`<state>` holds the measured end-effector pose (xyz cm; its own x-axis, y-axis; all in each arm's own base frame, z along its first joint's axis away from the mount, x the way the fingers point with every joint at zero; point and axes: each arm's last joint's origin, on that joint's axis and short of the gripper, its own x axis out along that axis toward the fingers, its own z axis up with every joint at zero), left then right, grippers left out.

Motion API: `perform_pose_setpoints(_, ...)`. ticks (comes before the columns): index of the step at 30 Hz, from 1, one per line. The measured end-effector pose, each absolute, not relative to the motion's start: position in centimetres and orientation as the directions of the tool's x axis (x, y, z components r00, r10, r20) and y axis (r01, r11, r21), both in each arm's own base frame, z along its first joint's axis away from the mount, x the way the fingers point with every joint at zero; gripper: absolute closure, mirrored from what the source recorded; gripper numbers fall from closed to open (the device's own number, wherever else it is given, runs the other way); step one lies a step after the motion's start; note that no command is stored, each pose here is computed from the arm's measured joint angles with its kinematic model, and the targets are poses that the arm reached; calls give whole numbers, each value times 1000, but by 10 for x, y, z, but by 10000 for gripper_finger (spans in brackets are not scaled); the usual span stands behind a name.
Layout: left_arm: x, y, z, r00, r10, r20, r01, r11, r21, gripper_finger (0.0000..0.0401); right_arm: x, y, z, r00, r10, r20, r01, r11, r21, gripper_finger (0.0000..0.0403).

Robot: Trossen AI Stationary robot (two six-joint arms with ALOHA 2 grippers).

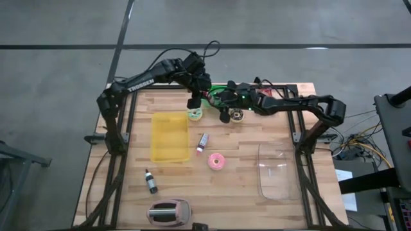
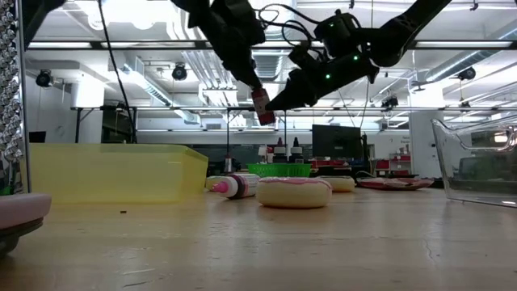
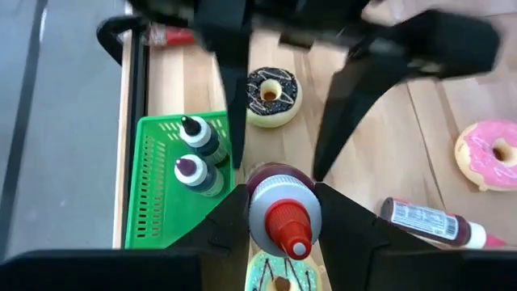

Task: Pick & Place Food Item
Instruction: Put the red food coloring bottle into the green bin

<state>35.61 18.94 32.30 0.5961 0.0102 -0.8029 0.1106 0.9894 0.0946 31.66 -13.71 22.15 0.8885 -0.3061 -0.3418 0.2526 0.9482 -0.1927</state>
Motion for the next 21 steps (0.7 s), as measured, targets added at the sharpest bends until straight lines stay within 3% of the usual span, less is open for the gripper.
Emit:
perform_pose_setpoints(10,386,209,311,493,43,-869,74,993,91,289,255,-116,241,947,-276,-162,244,951,-191,179)
perform_pose_setpoints(21,403,228,299,408,164,-898,-62,986,152,289,222,-98,242,961,-248,-121,224,957,-185,179)
